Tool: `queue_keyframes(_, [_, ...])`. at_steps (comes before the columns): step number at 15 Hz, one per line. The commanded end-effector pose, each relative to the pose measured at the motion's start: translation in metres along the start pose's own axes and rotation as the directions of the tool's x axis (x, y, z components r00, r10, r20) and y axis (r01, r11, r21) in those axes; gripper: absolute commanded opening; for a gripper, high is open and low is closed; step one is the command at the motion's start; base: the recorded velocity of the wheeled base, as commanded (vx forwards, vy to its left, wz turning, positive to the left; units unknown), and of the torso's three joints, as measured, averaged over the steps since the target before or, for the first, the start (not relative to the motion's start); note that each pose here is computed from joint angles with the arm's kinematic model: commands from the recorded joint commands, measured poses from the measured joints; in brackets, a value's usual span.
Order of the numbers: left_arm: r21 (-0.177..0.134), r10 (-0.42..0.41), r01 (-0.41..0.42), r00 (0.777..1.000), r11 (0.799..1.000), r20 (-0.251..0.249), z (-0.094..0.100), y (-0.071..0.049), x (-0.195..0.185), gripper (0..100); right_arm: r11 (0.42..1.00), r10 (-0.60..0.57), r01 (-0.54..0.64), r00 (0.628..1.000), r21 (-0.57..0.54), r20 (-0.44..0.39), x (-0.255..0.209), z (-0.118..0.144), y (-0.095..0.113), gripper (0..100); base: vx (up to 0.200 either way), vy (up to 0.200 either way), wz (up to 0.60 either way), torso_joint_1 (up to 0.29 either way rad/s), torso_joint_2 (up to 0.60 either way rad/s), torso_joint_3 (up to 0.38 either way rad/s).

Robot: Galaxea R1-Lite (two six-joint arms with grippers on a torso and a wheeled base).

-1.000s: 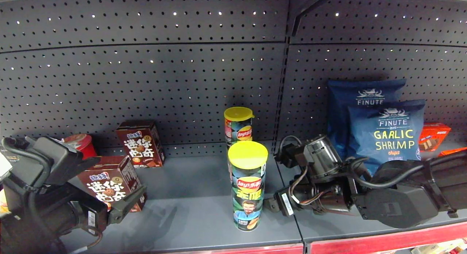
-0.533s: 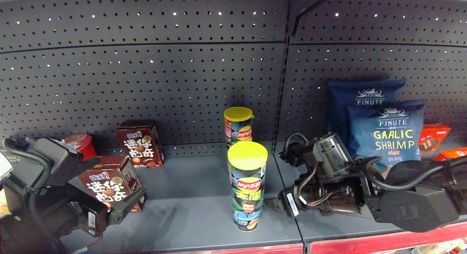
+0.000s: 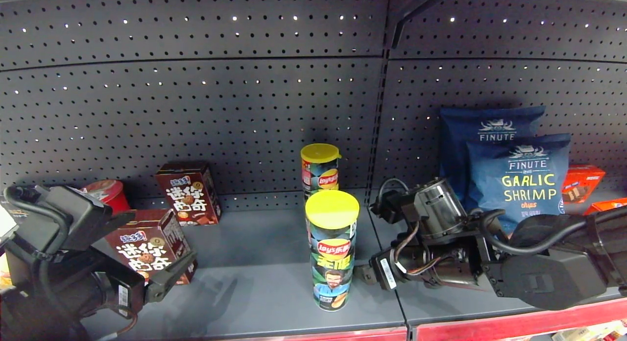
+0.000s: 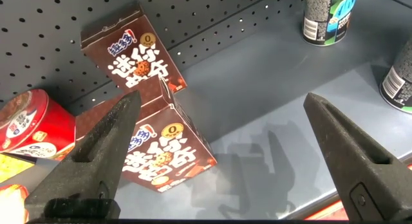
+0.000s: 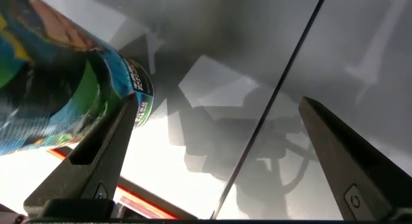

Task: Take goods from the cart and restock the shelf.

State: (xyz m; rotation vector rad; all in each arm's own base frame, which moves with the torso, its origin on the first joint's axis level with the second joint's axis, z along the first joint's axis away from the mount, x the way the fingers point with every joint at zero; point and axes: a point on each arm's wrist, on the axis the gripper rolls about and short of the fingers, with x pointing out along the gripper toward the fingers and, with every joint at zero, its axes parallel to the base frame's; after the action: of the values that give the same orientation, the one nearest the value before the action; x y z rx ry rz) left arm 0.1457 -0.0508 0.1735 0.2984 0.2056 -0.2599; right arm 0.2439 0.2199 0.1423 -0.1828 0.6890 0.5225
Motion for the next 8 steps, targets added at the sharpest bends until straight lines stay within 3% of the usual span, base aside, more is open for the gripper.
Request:
queue_keyframes(1, [0.001,-0.002,0.002,1.000,1.000,-0.007,-0.0019,-0.0005,0.0000,100,1.000,0.002,-0.002,1.000,-0.003,-0.009,0.0038,-0.0015,0.0015,100,0.000,0.000,0.00,0.000,0.00,0.000])
queue_keyframes(8, [-0.001,-0.002,0.002,1.000,1.000,-0.009,-0.0026,-0.0006,-0.0001,100,1.000,0.005,-0.005,1.000,-0.006,-0.007,0.0081,0.0004,0.0040,100,0.000,0.000,0.00,0.000,0.00,0.000])
